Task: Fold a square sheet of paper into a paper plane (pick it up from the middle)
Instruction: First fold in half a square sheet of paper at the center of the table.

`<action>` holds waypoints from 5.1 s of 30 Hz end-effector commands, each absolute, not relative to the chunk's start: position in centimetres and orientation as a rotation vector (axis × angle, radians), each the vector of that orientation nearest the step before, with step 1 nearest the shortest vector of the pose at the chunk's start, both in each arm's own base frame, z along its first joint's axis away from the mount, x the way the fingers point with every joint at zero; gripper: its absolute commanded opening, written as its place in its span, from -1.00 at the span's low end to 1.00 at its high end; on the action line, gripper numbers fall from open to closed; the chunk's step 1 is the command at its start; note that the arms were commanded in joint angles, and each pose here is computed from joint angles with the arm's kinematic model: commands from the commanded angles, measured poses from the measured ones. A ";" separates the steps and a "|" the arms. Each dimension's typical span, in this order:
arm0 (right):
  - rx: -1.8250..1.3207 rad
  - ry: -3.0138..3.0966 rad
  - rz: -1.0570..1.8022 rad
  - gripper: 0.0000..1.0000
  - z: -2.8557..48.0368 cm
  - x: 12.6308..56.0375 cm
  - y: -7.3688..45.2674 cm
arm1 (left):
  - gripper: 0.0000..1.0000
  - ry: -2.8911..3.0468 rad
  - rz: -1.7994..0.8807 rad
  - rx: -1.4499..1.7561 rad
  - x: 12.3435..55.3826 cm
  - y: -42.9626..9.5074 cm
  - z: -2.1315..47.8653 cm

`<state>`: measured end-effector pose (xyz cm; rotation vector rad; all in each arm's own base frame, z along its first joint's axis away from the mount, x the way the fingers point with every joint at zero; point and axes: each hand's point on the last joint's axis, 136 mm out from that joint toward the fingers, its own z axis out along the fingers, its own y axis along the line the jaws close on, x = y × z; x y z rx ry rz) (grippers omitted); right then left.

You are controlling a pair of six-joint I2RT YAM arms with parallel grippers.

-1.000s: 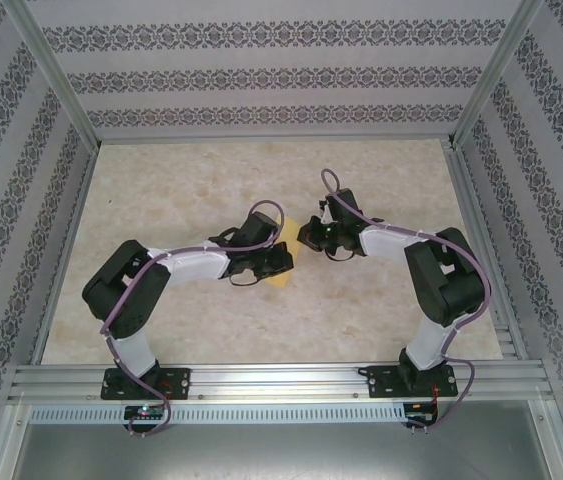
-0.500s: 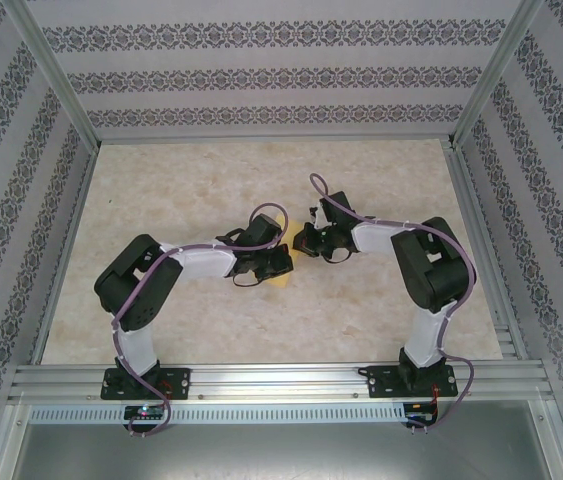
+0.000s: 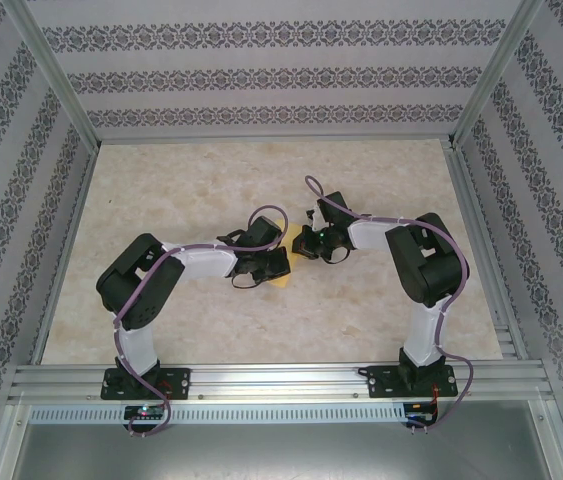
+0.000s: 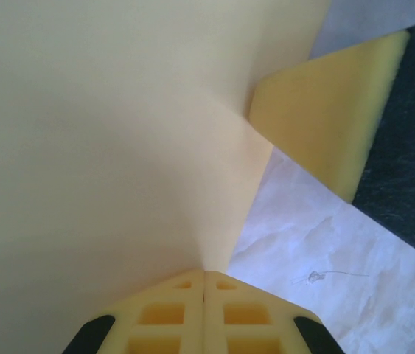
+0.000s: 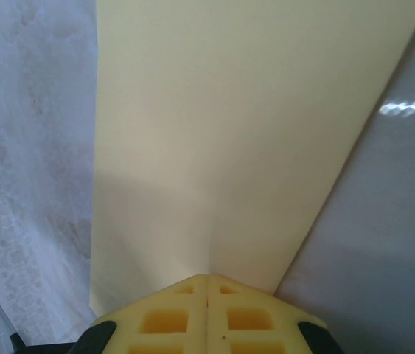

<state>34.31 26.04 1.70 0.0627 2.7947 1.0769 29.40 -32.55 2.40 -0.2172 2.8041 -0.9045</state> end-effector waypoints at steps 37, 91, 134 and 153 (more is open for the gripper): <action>0.221 2.772 0.893 -1.00 -0.4 41.4 20.8 | -1.00 3.000 -0.716 -0.274 26.3 -30.5 -1.2; 0.237 2.781 0.901 -1.00 0.4 42.7 21.0 | -1.00 3.108 -0.615 -0.265 25.0 -30.1 -2.3; 0.024 2.799 1.072 -0.98 1.5 39.3 24.2 | -1.00 2.954 -0.801 -0.022 27.1 -33.1 1.3; 0.003 2.878 1.048 -0.98 -0.3 38.0 23.4 | -0.96 2.731 -1.009 0.184 33.5 -36.2 4.1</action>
